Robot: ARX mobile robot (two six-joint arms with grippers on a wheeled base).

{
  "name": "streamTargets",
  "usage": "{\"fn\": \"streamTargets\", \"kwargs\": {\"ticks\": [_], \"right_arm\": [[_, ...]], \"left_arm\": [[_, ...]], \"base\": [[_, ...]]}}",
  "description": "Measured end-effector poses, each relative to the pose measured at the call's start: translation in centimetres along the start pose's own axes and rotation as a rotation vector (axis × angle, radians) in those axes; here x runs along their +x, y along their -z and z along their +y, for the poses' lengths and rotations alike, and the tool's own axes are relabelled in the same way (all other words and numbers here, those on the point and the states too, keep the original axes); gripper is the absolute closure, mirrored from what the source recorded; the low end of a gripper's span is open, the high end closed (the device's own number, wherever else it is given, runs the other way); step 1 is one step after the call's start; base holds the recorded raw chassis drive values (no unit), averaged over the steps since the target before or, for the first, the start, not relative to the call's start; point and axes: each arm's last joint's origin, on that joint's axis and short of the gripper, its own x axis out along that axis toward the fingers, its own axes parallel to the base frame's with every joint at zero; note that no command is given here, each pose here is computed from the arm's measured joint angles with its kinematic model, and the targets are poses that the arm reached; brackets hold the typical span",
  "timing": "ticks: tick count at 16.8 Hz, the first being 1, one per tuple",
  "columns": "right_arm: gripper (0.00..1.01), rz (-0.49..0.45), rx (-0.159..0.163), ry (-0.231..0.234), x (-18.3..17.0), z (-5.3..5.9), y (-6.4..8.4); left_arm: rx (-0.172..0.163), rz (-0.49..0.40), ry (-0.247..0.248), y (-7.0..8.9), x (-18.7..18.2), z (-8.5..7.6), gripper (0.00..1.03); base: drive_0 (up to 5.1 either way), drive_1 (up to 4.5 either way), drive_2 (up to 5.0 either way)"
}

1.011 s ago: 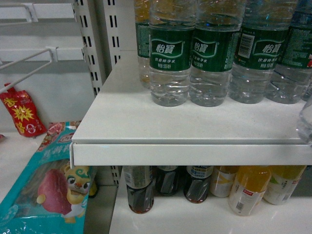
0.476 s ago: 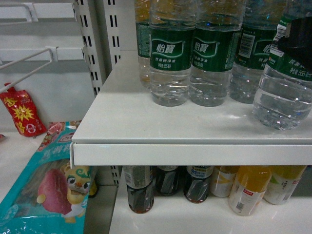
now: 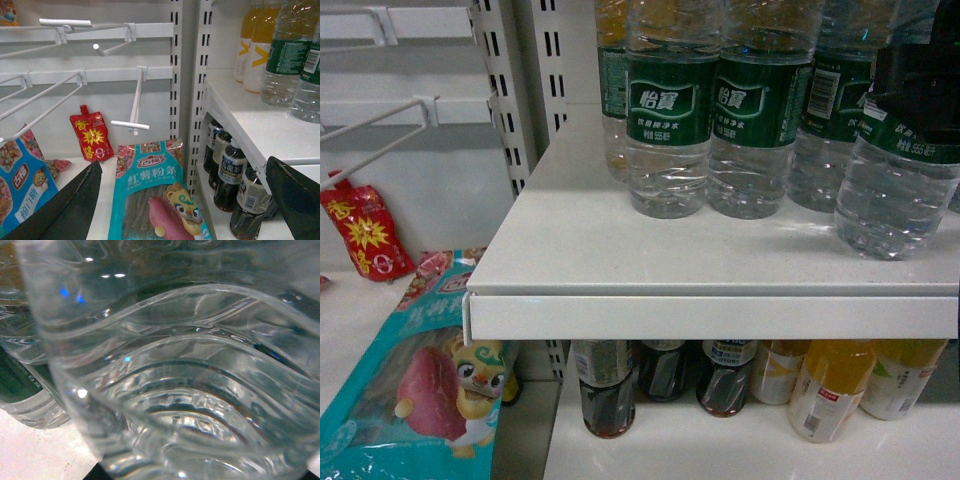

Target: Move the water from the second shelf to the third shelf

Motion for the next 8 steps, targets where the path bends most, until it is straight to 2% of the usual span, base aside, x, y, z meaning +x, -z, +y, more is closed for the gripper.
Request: {"fn": "streamTargets", "kwargs": {"ticks": [3, 8], "right_arm": [[0.62, 0.000, 0.005, 0.000, -0.04, 0.35, 0.05], [0.62, 0.001, -0.001, -0.027, -0.14, 1.12, 0.14]], "left_arm": [[0.000, 0.000, 0.000, 0.00, 0.00, 0.00, 0.05], [0.000, 0.000, 0.000, 0.00, 0.00, 0.00, 0.05]], "base": [[0.0, 0.00, 0.0], [0.0, 0.00, 0.0]]}}
